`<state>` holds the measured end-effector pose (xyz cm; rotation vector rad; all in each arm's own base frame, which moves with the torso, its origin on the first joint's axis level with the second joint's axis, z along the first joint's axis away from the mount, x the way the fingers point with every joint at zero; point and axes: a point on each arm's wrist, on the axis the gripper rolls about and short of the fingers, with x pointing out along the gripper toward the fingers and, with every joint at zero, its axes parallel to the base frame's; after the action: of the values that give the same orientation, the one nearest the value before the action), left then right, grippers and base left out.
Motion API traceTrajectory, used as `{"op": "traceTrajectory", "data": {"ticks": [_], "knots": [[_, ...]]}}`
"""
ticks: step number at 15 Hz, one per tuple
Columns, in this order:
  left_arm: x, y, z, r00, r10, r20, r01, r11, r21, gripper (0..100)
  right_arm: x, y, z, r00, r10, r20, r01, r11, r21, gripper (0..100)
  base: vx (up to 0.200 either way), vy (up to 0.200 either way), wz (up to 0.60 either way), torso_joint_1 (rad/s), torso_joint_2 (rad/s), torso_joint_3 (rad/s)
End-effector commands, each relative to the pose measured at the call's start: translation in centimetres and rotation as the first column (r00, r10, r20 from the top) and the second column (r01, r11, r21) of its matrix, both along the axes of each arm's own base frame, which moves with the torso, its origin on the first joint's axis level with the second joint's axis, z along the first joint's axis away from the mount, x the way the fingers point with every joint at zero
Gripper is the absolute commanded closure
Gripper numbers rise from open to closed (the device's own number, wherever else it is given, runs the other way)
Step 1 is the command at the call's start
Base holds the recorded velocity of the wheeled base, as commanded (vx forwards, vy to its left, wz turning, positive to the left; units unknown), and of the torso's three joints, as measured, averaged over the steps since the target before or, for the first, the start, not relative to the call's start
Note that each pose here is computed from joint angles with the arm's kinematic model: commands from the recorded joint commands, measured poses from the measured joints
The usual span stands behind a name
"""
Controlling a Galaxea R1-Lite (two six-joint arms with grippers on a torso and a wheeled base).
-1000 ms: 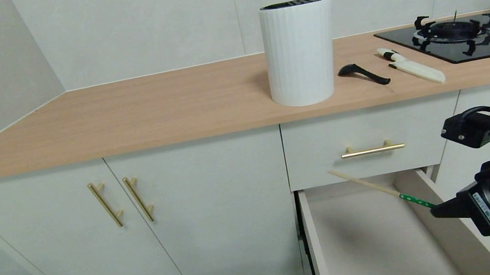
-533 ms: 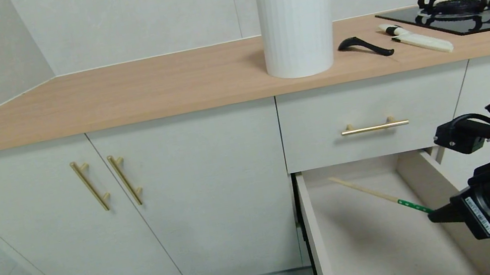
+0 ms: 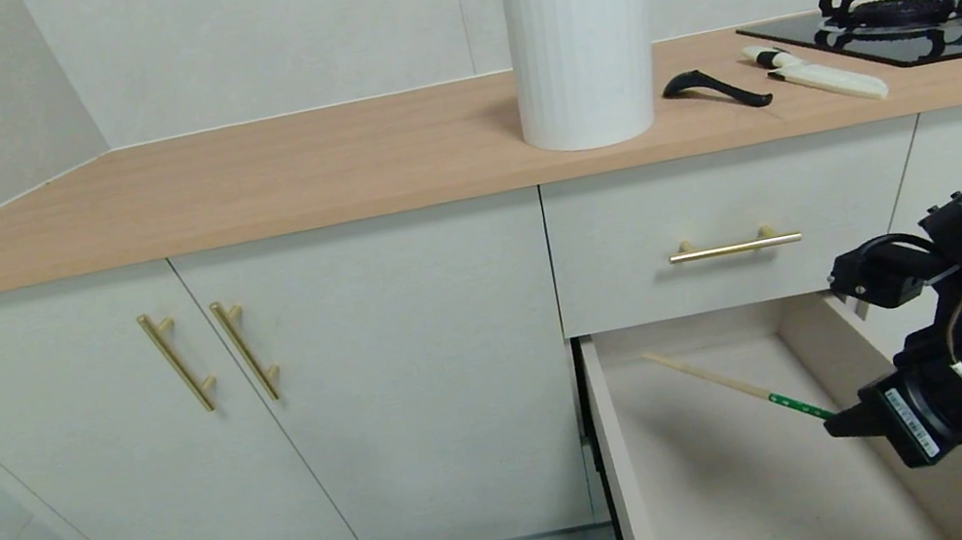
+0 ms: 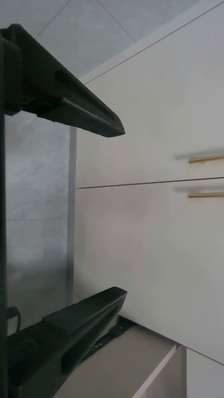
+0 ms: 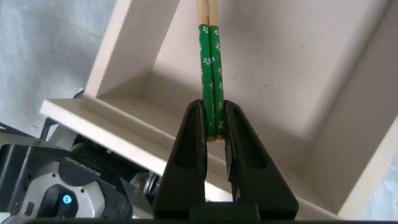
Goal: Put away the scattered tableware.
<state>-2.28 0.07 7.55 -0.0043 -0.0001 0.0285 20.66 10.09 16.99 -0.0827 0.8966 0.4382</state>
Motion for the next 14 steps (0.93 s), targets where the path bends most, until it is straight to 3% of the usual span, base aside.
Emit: {"op": "traceTrajectory", "data": {"ticks": [1, 5, 8, 10, 14], "knots": [[0.0, 0.0, 0.0, 1.000, 0.001, 0.000, -0.001, 1.000, 0.000, 0, 1.9, 1.3, -2.5, 0.999, -0.017, -0.051, 0.014, 0.998, -0.055, 100, 0.000, 0.000, 0.00, 0.000, 0.00, 0.000], [0.0, 0.0, 0.0, 1.000, 0.001, 0.000, -0.001, 1.000, 0.000, 0, 4.9, 5.3, -6.6, 0.976, -0.200, -0.088, 0.196, 0.979, -0.055, 100, 0.000, 0.000, 0.00, 0.000, 0.00, 0.000], [0.0, 0.0, 0.0, 1.000, 0.001, 0.000, -0.001, 1.000, 0.000, 0, 7.0, 7.1, -9.8, 0.952, -0.301, -0.049, 0.297, 0.952, -0.072, 100, 0.000, 0.000, 0.00, 0.000, 0.00, 0.000], [0.0, 0.0, 0.0, 1.000, 0.001, 0.000, -0.001, 1.000, 0.000, 0, 7.9, 7.8, -11.1, 0.938, -0.346, -0.016, 0.345, 0.938, -0.041, 100, 0.000, 0.000, 0.00, 0.000, 0.00, 0.000], [0.0, 0.0, 0.0, 1.000, 0.001, 0.000, -0.001, 1.000, 0.000, 0, 8.7, 8.7, -13.7, 0.932, -0.361, 0.009, 0.361, 0.930, -0.062, 100, 0.000, 0.000, 0.00, 0.000, 0.00, 0.000]]}}
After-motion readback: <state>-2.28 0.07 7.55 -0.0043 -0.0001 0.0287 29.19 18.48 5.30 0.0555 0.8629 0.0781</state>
